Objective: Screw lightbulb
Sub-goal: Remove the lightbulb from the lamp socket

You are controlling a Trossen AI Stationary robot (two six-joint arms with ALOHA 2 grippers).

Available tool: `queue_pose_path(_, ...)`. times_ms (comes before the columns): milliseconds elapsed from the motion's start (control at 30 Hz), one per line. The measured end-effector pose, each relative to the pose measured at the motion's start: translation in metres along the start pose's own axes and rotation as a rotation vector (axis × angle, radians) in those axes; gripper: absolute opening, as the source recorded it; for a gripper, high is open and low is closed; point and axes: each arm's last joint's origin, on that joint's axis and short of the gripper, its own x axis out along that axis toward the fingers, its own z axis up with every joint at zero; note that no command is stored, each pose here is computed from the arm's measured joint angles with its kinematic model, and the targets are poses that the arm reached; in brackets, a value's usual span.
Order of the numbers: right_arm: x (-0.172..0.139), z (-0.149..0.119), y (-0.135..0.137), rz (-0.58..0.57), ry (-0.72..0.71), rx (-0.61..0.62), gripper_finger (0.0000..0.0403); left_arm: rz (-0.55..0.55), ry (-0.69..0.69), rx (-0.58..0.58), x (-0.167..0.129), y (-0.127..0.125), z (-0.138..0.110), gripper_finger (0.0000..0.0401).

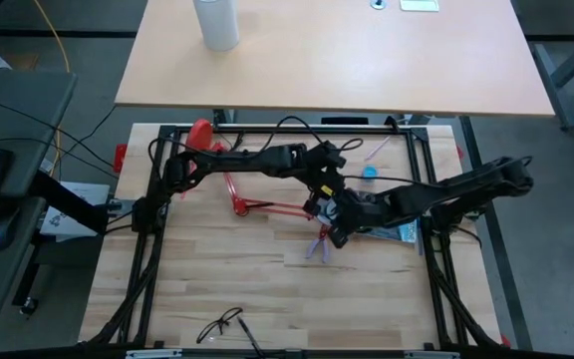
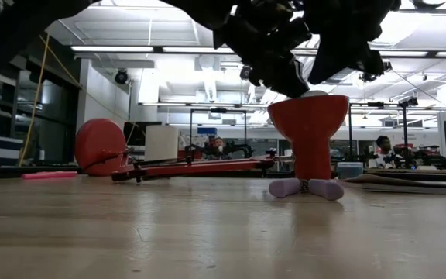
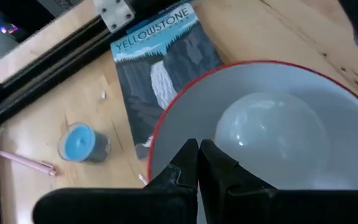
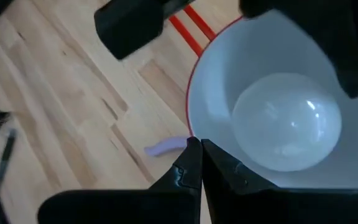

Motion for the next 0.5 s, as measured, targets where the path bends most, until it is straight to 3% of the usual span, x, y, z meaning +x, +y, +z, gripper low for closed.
queue_pose_path(500,0.023,-0.008,-0.002,-0.142,0.029,0.058,0.0,-0.045,0.048,-0.038,0.015,-0.006,-0.011,0.0)
